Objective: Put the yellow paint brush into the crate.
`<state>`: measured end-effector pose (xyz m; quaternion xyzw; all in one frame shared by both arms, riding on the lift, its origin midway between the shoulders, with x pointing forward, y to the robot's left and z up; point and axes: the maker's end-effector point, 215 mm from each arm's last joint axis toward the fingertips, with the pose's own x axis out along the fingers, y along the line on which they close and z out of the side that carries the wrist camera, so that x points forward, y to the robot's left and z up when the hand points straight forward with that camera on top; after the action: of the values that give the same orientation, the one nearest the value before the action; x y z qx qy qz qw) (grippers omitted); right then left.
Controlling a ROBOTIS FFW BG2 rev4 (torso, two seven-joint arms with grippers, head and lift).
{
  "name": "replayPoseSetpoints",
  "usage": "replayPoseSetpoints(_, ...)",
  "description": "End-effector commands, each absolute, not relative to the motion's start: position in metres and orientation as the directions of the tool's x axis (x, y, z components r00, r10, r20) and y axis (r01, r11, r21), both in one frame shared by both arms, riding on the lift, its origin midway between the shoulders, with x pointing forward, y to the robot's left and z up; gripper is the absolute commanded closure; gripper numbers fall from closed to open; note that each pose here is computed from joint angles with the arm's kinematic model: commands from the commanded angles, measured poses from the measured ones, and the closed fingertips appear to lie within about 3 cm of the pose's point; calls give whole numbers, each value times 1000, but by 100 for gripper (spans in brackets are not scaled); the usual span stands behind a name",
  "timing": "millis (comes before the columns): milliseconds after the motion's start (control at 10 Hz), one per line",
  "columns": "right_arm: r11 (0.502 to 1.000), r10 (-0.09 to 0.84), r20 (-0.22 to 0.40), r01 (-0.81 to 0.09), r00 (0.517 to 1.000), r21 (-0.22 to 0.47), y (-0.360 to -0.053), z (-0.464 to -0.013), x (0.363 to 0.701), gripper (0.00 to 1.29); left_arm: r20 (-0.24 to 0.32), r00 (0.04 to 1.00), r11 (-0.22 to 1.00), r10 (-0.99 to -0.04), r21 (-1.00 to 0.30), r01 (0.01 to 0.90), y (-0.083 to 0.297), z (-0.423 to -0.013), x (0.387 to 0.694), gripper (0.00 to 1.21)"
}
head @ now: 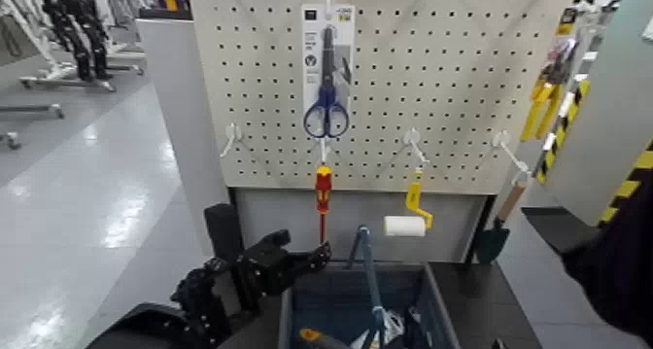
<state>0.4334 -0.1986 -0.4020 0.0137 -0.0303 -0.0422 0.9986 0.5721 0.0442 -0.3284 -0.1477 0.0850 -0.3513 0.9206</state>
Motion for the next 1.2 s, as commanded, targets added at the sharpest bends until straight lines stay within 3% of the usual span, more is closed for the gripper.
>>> replayPoseSetpoints(100, 996, -91, 64, 89, 994, 33, -201, -401, 432, 13, -18, 850, 838, -527, -177, 516, 99, -315, 576, 11)
replayPoseSetpoints(500, 994, -101, 84, 97, 991, 54, -202, -399, 430, 13, -27, 913, 910, -406, -105, 402, 148, -339, 560, 11)
replayPoseSetpoints(900, 992, -112, 100, 106, 989, 63, -204, -395, 428, 13, -37, 934, 934, -355, 28, 356, 159, -360, 541, 11)
replayPoseSetpoints(1200, 992, -115, 107, 110, 988, 59, -205, -392, 429, 13, -6, 949, 947, -315, 60, 315, 165, -361, 529, 11)
